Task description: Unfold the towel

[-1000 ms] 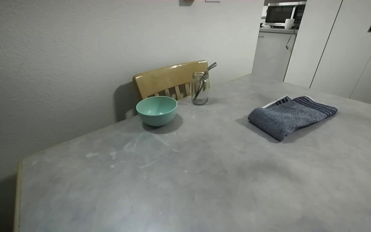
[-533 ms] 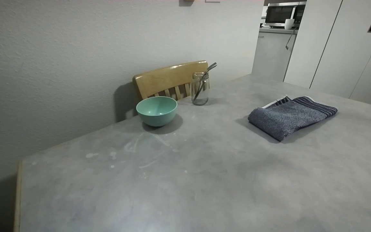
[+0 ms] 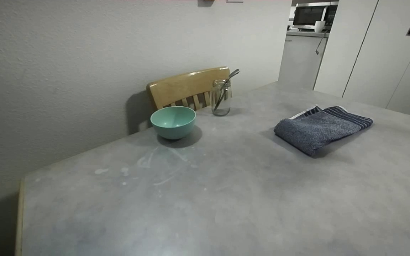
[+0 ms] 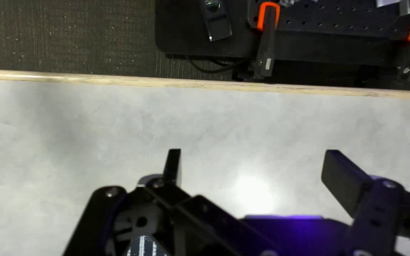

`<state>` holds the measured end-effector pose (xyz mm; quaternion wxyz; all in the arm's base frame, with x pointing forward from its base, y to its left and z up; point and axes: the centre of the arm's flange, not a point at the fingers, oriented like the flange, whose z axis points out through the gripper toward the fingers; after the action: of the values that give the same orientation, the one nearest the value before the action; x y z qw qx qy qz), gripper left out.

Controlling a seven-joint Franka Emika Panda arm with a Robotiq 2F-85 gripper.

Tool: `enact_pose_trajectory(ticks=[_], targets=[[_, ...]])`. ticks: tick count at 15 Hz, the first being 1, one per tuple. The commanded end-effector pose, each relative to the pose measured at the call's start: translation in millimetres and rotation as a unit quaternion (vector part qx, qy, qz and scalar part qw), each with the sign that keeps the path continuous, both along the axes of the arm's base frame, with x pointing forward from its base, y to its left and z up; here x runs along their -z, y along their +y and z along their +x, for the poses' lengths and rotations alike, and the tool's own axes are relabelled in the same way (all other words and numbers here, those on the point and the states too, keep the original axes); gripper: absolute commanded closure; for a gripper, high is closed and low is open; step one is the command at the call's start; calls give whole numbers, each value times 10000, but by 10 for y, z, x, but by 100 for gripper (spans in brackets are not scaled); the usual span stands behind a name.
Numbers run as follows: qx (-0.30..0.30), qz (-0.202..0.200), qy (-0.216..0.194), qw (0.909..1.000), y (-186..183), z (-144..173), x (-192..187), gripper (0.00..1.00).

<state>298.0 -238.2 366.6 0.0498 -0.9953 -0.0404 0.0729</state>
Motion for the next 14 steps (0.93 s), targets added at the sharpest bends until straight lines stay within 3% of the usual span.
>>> enact_pose_trajectory(ticks=[1,10,14], targets=[[-24,28,-6,10000,-86,-7,53,0],[-47,24,69,10000,-175,36,115,0],[-112,-438,-89,9989,-300,123,126,0]])
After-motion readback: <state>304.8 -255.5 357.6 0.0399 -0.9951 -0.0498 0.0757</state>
